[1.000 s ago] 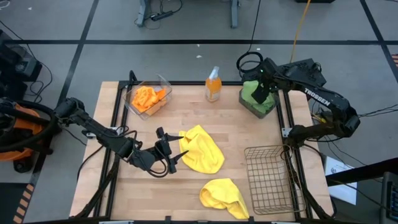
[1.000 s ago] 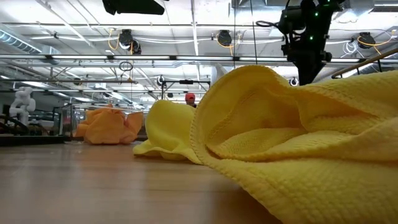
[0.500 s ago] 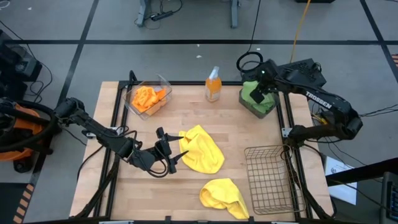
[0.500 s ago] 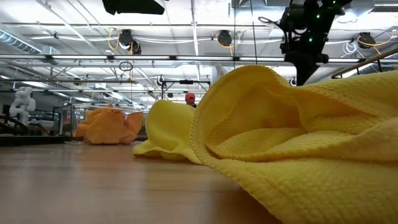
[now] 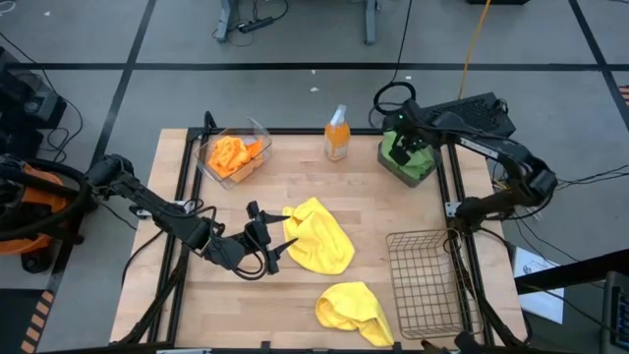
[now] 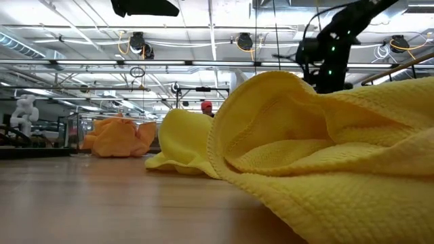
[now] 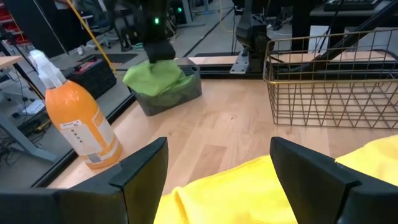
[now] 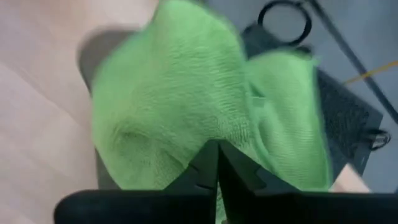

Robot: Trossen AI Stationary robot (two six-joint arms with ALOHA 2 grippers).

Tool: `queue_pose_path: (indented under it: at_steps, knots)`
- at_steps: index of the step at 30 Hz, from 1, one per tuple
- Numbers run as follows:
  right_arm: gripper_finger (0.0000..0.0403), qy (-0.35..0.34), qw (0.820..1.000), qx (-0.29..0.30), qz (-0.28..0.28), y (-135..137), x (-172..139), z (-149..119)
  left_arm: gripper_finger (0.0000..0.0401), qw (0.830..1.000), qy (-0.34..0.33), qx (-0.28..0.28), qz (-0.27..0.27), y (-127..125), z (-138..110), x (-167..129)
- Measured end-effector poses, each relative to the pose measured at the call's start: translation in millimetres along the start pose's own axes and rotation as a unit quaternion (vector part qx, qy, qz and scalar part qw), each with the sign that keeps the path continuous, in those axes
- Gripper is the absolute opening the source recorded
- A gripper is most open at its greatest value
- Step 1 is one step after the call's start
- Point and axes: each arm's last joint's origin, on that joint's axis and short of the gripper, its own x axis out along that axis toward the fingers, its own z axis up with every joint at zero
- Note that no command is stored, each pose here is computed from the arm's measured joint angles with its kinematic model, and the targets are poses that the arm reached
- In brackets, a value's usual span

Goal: Sort microfiber towel by color & place in baskets
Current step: Put the green microfiber cloth into the black bin

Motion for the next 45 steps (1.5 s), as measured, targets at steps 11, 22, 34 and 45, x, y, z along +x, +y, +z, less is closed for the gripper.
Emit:
queue_pose_path:
  at_steps: [11,22,34,45]
  knots:
    - [0.0001,0.065,0.998,-0.015,0.005,9.1,35.4,-8.6,0.0287,1.0,0.001,0.005,0.0,0.0,-0.3,0.0]
    - [0.0001,0.056,0.997,-0.011,0.042,9.3,24.6,-14.1,0.0287,1.0,0.002,0.003,0.0,0.1,-0.6,0.0]
    - [0.0001,-0.067,0.996,0.037,0.035,-6.3,-29.3,-17.7,0.0287,1.0,0.002,0.002,0.0,0.1,-0.6,0.0]
    - [0.0,0.045,0.998,0.001,0.04,9.0,46.1,-6.2,0.0287,1.0,0.004,-0.011,-0.012,-0.6,-0.7,0.0]
